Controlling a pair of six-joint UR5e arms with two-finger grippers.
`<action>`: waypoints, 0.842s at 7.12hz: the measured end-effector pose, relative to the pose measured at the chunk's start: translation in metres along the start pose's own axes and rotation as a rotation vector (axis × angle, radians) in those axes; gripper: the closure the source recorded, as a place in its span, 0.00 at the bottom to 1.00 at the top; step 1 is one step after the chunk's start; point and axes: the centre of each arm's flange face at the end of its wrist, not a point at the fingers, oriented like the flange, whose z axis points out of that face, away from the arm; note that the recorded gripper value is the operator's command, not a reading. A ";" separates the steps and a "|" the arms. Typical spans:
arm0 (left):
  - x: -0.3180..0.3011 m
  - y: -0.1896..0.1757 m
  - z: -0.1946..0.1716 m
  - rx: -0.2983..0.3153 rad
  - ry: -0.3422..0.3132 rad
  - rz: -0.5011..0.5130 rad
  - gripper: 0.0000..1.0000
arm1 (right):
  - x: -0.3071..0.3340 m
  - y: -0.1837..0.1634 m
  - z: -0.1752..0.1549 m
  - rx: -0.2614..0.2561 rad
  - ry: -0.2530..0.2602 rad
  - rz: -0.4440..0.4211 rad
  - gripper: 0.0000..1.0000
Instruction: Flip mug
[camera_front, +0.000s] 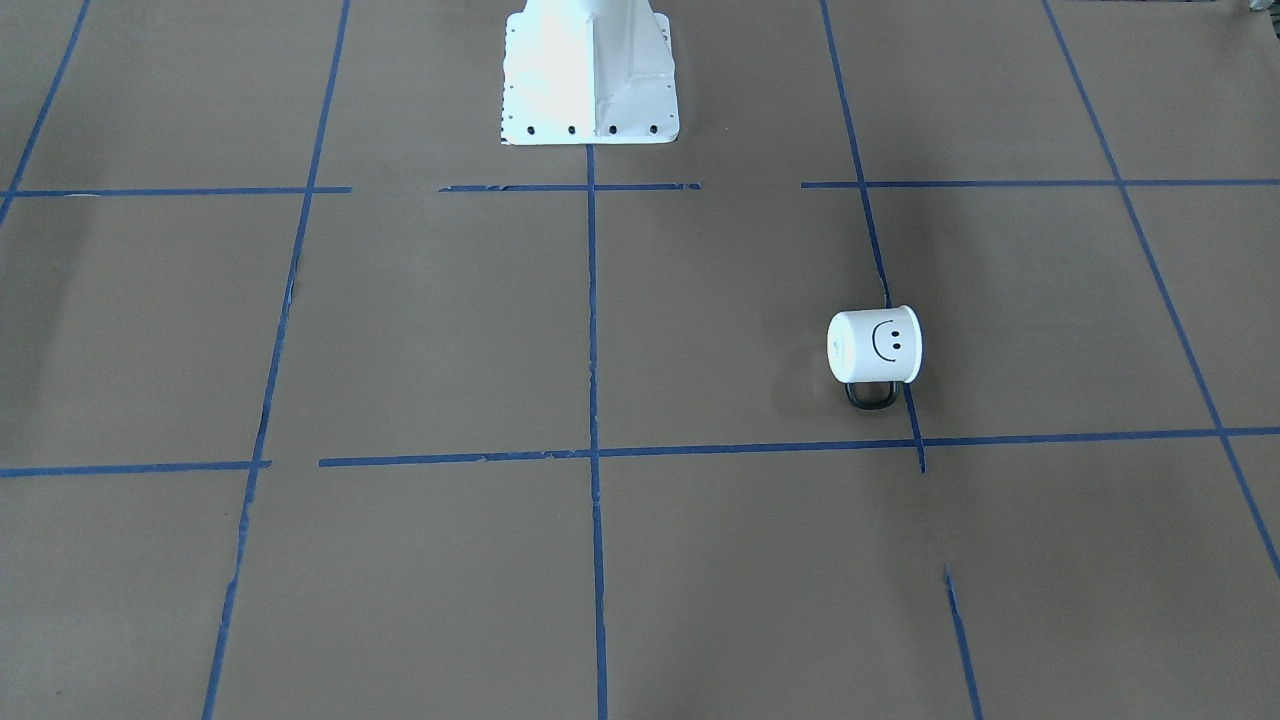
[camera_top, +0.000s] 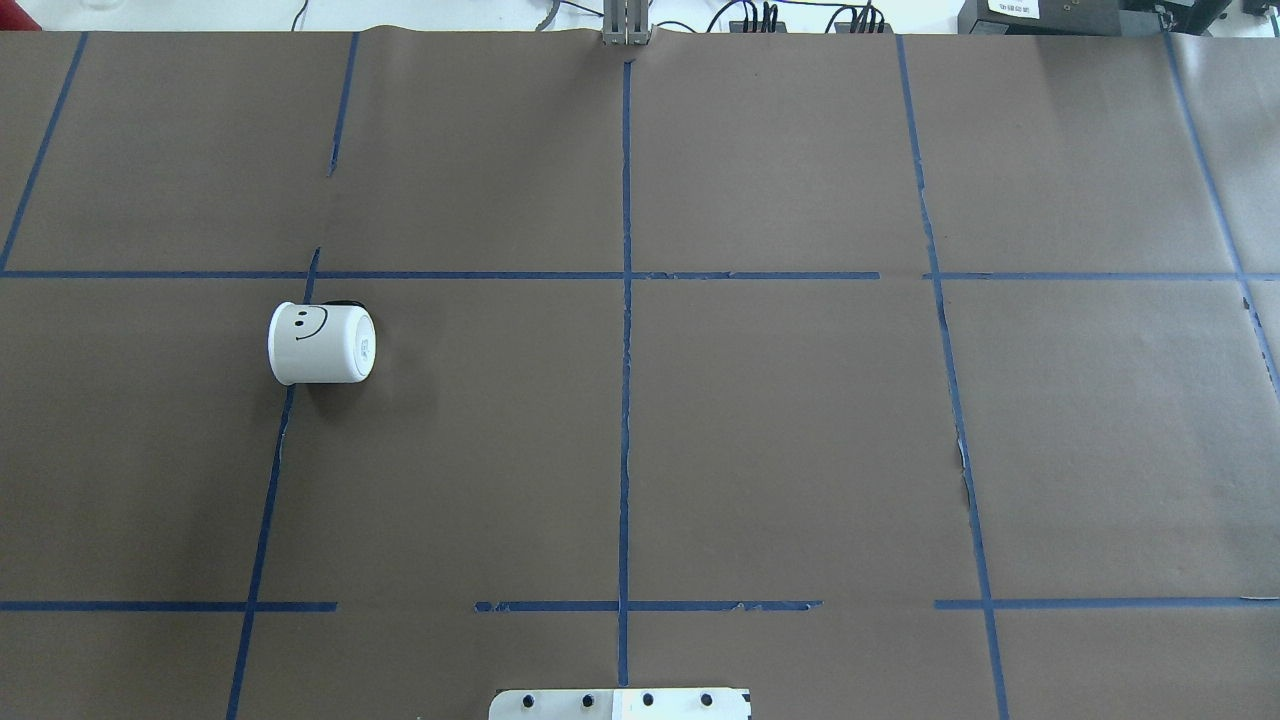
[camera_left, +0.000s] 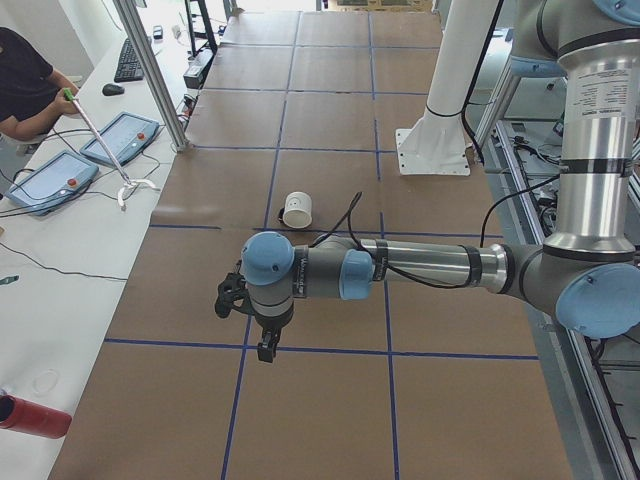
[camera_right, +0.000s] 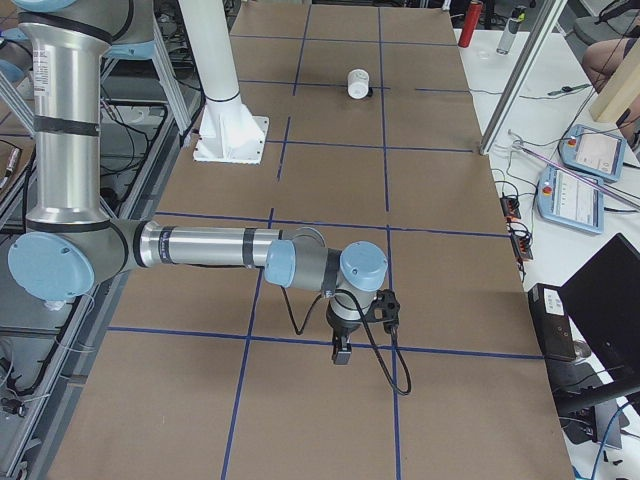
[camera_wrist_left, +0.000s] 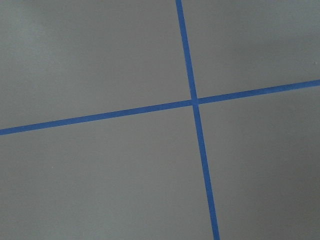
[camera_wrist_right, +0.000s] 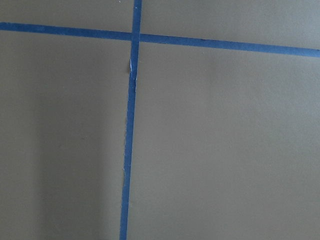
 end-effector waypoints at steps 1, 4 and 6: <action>0.002 0.002 -0.002 0.002 0.004 0.001 0.00 | 0.000 0.000 0.000 0.000 0.000 0.000 0.00; 0.007 0.007 -0.006 0.015 0.015 0.002 0.00 | 0.000 0.000 0.000 0.000 0.000 0.000 0.00; 0.007 0.009 -0.004 0.014 0.029 -0.028 0.00 | 0.000 0.000 0.000 0.000 0.000 0.000 0.00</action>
